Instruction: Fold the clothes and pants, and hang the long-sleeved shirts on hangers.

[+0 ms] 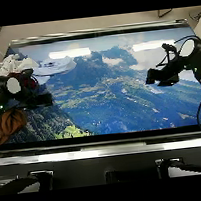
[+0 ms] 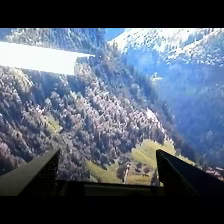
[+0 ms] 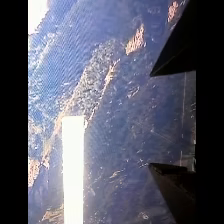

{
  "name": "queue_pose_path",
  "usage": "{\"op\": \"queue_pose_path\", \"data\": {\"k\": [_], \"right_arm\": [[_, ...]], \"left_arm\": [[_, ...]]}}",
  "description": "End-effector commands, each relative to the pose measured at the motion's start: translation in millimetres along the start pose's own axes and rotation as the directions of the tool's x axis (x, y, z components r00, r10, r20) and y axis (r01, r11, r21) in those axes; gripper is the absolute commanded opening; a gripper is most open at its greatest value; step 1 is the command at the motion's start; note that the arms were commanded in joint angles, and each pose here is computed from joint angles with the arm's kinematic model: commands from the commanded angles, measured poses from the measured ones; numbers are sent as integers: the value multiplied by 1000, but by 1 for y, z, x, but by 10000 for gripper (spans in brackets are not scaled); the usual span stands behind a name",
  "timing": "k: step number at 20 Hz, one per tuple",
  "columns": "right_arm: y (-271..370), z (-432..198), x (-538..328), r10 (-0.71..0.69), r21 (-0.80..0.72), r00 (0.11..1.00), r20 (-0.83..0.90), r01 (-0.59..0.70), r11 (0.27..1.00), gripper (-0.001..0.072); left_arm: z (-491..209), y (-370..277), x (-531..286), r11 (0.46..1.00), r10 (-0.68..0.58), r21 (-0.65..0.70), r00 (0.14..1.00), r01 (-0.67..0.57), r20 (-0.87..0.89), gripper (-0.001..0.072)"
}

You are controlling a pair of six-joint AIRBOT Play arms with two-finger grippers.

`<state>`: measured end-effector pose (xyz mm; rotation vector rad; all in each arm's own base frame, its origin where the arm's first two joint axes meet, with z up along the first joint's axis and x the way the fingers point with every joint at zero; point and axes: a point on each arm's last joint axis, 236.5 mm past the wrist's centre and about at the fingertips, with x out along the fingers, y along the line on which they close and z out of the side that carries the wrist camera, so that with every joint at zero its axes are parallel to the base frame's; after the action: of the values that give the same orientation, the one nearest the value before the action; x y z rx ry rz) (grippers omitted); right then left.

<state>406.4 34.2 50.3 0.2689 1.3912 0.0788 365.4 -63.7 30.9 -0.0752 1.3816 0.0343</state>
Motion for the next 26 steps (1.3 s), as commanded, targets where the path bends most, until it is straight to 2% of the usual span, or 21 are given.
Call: {"op": "queue_pose_path", "data": {"k": [1, 5, 6, 8, 9, 11, 12, 14, 16, 17, 23, 24, 25, 26], "right_arm": [[1, 10, 0, 3, -1, 999, 42, -3, 1000, 629], [-1, 28, -1, -6, -10, 993, 117, 8, 1000, 629], [-3, 35, -2, -14, -16, 989, 147, 17, 1000, 629], [-3, 52, -5, -15, -17, 976, 218, 19, 1000, 629], [-2, 60, -7, -11, -17, 967, 253, 16, 1000, 629], [-1, 68, -9, -5, -17, 958, 288, 11, 1000, 628], [0, 71, -10, -3, -18, 954, 300, 8, 1000, 628], [0, 72, -10, -1, -18, 953, 302, 6, 1000, 627], [0, 72, -10, -1, -17, 953, 302, 6, 1000, 625], [0, 72, -10, -1, -18, 953, 302, 6, 1000, 605], [1, 70, -10, 3, -16, 955, 297, 2, 1000, 600], [2, 68, -9, 9, -12, 957, 288, -6, 1000, 568], [7, 66, -9, 29, -10, 961, 277, -28, 1000, 487], [9, 64, -10, 37, -12, 961, 273, -36, 999, 478]], "left_arm": [[30, -7, 3, 1000, -27, 2, 993, 27, 119, 703], [64, -26, 8, 995, -96, -6, 966, 101, 240, 704], [91, -35, 5, 991, -125, 4, 931, 132, 344, 704], [164, -42, -13, 977, -174, 3, 787, 214, 591, 711], [195, -33, -16, 953, -178, -79, 747, 294, 640, 711], [247, -4, 3, 875, -187, -236, 745, 423, 640, 711], [268, 13, 21, 792, -213, -345, 758, 504, 617, 712], [280, 35, 69, 562, -320, -560, 785, 608, 531, 712], [282, 40, 105, 388, -430, -650, 752, 653, 499, 712], [284, 39, 118, 336, -453, -665, 733, 668, 508, 713], [314, 30, 149, 276, -366, -626, 682, 729, 633, 711], [318, 28, 151, 276, -351, -617, 675, 737, 649, 705], [319, 25, 154, 286, -346, -609, 672, 740, 655, 518], [318, 20, 154, 296, -352, -605, 673, 740, 651, 41]]}}
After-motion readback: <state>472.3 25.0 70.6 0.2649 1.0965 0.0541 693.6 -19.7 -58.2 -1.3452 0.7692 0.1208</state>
